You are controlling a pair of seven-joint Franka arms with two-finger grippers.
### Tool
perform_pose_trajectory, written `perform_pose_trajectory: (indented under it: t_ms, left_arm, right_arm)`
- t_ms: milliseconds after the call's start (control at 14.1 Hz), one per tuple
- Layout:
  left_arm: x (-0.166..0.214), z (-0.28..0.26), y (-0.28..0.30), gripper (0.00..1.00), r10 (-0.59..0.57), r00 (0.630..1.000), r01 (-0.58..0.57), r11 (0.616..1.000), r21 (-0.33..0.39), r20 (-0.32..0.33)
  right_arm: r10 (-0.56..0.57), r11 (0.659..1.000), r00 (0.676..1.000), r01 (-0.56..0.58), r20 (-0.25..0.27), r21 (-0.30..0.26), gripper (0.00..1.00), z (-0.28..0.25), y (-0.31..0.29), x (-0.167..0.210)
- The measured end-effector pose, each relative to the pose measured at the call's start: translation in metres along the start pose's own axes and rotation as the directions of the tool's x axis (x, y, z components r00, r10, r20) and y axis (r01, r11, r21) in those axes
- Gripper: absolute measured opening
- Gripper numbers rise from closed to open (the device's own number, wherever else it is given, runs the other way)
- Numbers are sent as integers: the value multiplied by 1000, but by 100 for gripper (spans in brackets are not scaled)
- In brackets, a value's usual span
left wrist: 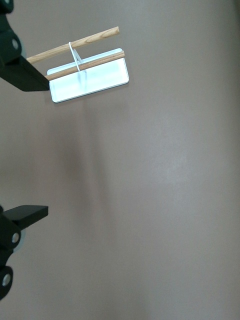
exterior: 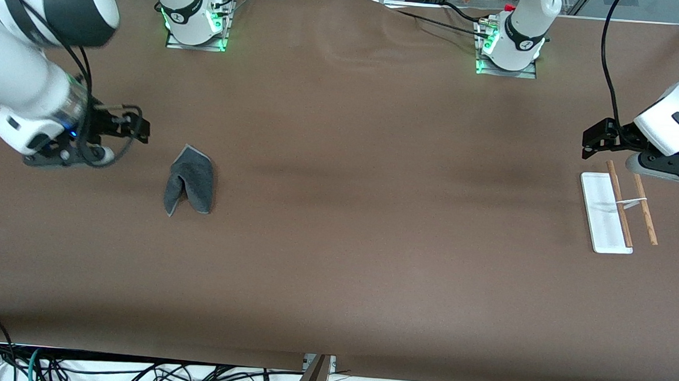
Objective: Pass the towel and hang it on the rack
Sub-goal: 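Reach the right gripper down to the grey towel, then close the right gripper on the towel corner and lift it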
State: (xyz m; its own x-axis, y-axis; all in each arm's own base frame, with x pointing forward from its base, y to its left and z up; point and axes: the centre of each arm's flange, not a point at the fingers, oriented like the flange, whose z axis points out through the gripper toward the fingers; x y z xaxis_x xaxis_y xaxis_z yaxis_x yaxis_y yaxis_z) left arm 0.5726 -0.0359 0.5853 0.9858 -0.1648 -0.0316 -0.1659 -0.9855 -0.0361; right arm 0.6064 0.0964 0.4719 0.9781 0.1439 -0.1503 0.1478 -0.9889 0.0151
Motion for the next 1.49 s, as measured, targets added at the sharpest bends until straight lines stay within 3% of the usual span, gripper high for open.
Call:
perform_pose_trajectory:
  t_ms: [285, 569, 996, 1494]
  left_arm:
    - [-1, 1, -1, 100, -2, 1000, 2, 1000, -1, 7]
    - [-2, 1, -5, 100, -9, 1000, 9, 1000, -2, 16]
    - [-2, 2, -5, 100, -10, 1000, 10, 1000, -2, 16]
    - [-2, 2, -5, 100, -9, 1000, 9, 1000, -2, 17]
  right_arm:
    - [10, 1000, 1000, -10, 21, -3, 99, 80, 10, 32]
    - [-2, 1000, 1000, 2, 0, -26, 98, 135, 18, 39]
    - [-38, 999, 999, 38, 27, -8, 98, 227, 52, 52]
    - [-54, 999, 999, 54, -2, -4, 98, 253, 56, 61]
